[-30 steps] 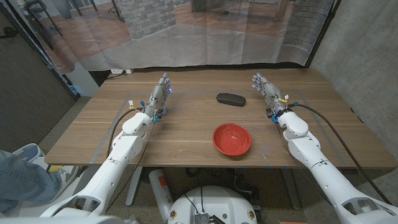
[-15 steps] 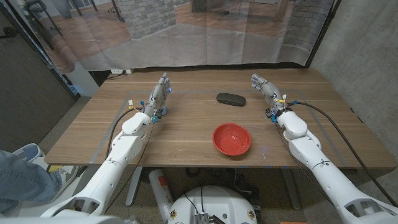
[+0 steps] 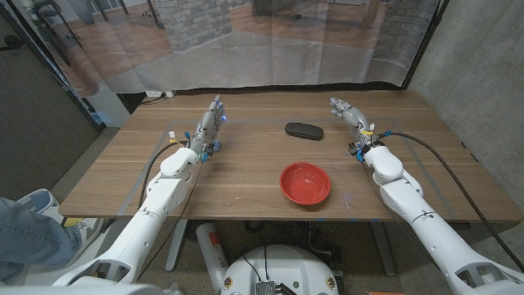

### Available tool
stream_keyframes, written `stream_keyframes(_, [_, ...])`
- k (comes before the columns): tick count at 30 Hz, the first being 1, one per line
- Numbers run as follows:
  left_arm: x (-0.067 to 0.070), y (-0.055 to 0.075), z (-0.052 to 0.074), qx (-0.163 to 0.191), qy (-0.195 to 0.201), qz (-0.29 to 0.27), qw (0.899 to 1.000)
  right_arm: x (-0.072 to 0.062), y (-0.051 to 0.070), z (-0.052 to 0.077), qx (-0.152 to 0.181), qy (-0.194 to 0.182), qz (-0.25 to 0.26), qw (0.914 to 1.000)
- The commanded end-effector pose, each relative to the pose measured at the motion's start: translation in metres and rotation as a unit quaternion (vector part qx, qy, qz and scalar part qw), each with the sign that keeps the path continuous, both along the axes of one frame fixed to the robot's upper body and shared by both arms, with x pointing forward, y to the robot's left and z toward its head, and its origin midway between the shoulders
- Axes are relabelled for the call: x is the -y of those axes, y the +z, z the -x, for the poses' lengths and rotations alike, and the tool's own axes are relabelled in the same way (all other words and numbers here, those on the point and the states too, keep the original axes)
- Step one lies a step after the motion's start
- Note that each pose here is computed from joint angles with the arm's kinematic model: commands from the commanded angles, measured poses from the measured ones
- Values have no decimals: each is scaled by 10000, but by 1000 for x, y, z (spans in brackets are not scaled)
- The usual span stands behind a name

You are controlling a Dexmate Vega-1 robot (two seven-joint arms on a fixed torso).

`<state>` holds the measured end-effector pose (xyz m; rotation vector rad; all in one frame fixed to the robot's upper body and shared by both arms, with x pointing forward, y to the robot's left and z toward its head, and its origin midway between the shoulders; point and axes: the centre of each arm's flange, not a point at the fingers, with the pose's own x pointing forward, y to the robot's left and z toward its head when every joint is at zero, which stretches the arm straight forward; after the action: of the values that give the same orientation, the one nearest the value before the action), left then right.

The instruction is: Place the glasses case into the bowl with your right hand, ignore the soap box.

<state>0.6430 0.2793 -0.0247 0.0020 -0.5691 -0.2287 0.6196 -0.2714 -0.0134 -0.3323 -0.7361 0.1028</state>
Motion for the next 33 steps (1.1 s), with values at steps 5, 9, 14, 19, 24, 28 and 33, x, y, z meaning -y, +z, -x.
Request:
stream_keyframes(5, [2,2,0,-21,-23,-56,10000,-5,4,3,149,-326,424,9985])
stream_keyframes(9, [2,1,0,-37,-18,-54,10000,-8,7,4,167,-417,591,9972])
stream_keyframes(14, [2,0,0,-28,-19,-51,10000,-10,9,5,197,-550,786,9952])
stream_keyframes(19, [3,1,0,-9,-12,-53,10000,-11,11,5,192,-623,924,9936])
stream_keyframes(24, [4,1,0,-18,-8,-58,10000,-13,12,6,223,-724,1052,9916])
stream_keyframes(28, [4,0,0,-35,2,-66,10000,-14,13,8,243,-791,1171,9897])
stream_keyframes(33, [3,-1,2,-33,7,-74,10000,-17,15,9,266,-915,1369,9860])
